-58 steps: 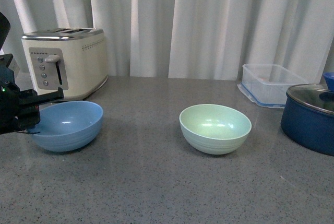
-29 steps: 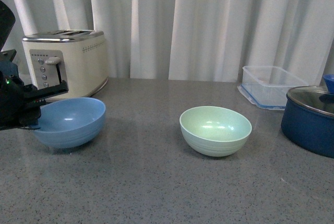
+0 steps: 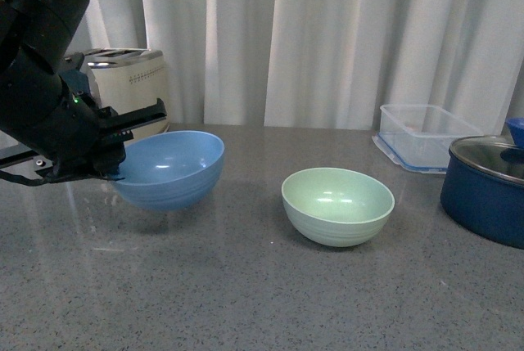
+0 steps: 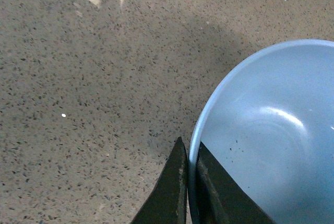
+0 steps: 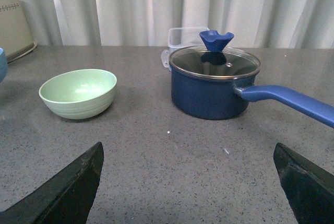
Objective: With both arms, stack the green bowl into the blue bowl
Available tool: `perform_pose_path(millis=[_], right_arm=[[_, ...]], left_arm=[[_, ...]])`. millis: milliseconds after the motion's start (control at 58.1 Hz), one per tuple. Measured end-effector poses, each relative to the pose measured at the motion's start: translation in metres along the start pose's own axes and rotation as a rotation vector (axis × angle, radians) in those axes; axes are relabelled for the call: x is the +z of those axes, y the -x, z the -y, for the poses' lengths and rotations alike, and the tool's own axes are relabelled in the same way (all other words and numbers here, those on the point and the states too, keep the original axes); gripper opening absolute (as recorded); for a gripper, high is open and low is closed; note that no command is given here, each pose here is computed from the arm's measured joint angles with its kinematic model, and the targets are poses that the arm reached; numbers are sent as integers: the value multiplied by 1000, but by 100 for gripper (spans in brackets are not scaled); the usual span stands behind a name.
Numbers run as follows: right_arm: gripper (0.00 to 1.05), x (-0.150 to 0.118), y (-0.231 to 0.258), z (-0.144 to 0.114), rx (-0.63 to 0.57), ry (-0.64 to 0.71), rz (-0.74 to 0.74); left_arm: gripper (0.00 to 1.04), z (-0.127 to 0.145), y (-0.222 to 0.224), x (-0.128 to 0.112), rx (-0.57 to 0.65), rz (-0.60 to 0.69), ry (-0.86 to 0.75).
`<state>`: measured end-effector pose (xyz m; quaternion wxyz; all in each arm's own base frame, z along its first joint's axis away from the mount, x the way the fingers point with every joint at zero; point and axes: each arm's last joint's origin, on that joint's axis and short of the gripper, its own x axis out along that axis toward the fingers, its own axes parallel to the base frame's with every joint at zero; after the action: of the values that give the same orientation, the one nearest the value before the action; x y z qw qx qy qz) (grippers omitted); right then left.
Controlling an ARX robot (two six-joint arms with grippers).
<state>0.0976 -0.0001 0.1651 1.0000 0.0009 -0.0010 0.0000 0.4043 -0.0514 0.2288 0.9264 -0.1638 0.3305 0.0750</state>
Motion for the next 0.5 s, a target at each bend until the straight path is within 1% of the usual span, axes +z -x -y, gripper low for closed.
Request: perform_pose_path(millis=[189, 499], right_arm=[[95, 0, 0, 0, 0, 0, 0], [95, 0, 0, 0, 0, 0, 0]], left_arm=[[4, 15, -15, -11, -11, -34, -21], [4, 39, -27, -13, -34, -41, -46]])
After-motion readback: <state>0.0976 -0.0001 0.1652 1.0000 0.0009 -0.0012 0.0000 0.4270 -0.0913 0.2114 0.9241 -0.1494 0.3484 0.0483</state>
